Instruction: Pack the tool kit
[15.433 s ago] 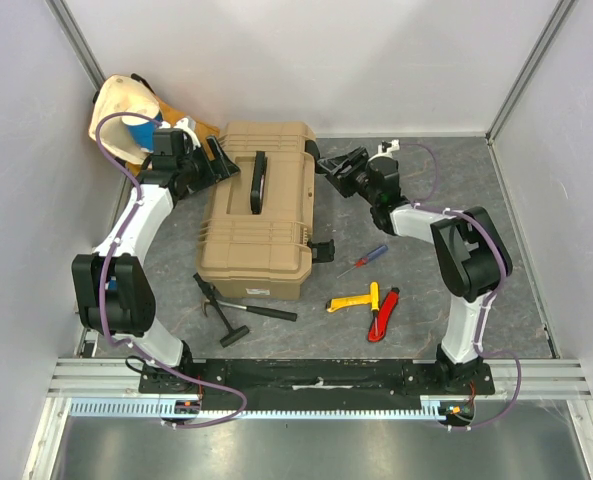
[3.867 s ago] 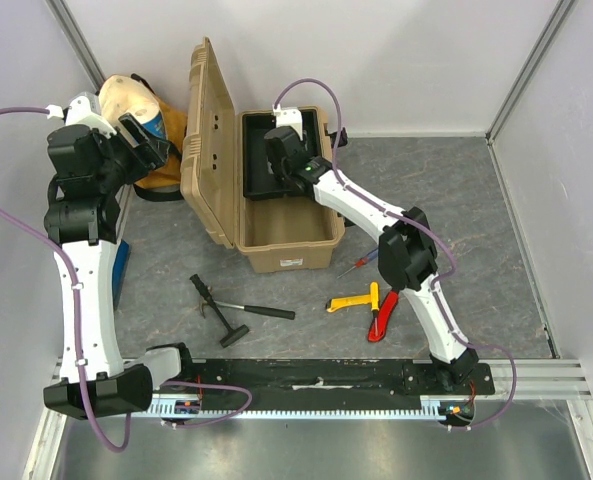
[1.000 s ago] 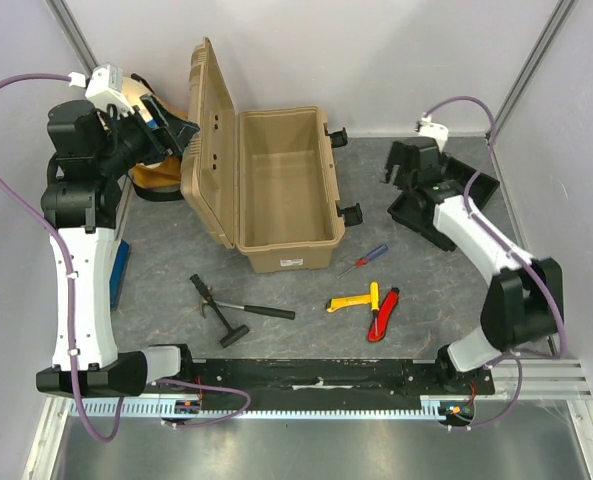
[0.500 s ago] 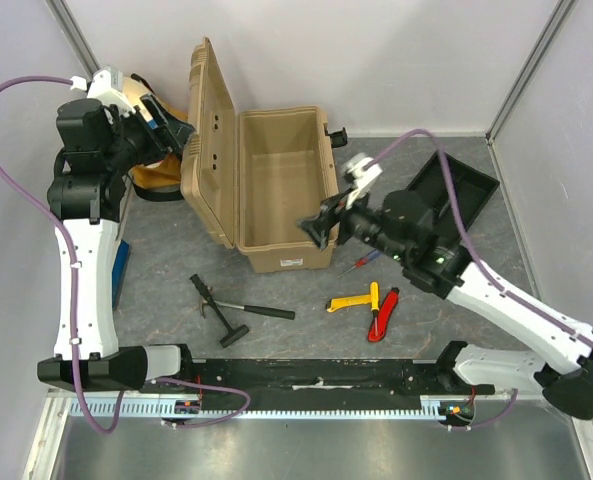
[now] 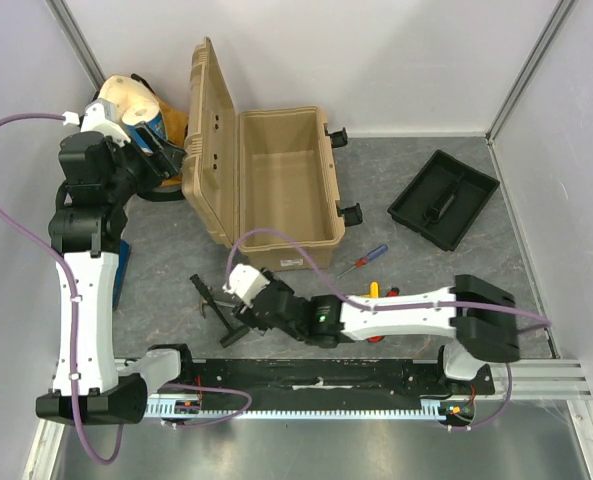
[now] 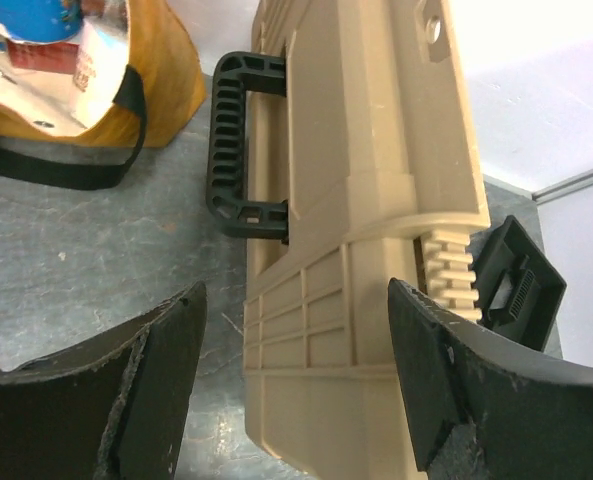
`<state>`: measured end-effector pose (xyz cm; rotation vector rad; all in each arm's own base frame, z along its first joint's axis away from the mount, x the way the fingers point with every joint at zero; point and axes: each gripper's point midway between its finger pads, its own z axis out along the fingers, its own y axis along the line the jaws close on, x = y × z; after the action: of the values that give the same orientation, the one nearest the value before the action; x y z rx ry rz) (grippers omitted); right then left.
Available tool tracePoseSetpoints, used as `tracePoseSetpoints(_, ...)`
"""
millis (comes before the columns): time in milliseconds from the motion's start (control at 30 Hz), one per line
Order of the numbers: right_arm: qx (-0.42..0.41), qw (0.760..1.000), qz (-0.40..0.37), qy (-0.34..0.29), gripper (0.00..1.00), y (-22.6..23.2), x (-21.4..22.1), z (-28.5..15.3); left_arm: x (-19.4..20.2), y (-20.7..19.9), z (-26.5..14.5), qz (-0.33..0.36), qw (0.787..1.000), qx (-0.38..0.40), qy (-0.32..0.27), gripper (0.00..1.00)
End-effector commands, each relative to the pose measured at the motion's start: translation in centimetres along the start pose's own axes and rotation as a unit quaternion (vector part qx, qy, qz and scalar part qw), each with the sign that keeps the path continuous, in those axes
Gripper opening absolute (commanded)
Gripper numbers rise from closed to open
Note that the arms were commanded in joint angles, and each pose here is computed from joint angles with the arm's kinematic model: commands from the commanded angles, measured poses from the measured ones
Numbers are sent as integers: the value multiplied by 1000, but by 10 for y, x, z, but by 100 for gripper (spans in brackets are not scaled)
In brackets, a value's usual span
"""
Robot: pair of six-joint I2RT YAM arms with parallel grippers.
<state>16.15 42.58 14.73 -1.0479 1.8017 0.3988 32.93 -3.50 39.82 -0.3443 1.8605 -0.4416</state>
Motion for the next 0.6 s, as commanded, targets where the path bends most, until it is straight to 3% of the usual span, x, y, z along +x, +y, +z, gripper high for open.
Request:
tracePoseSetpoints(0, -7, 999, 1, -32, 73, 40, -27, 20, 10, 9, -22, 4, 1000, -24, -1, 78)
tracePoseSetpoints(367, -60, 998, -9, -30, 72, 110, -11, 69, 10, 15, -47, 18, 998, -48, -24, 78)
tracePoseSetpoints(567, -16, 1000, 24, -12, 58, 106, 6, 87, 12, 18, -51, 22, 998, -54, -25, 78)
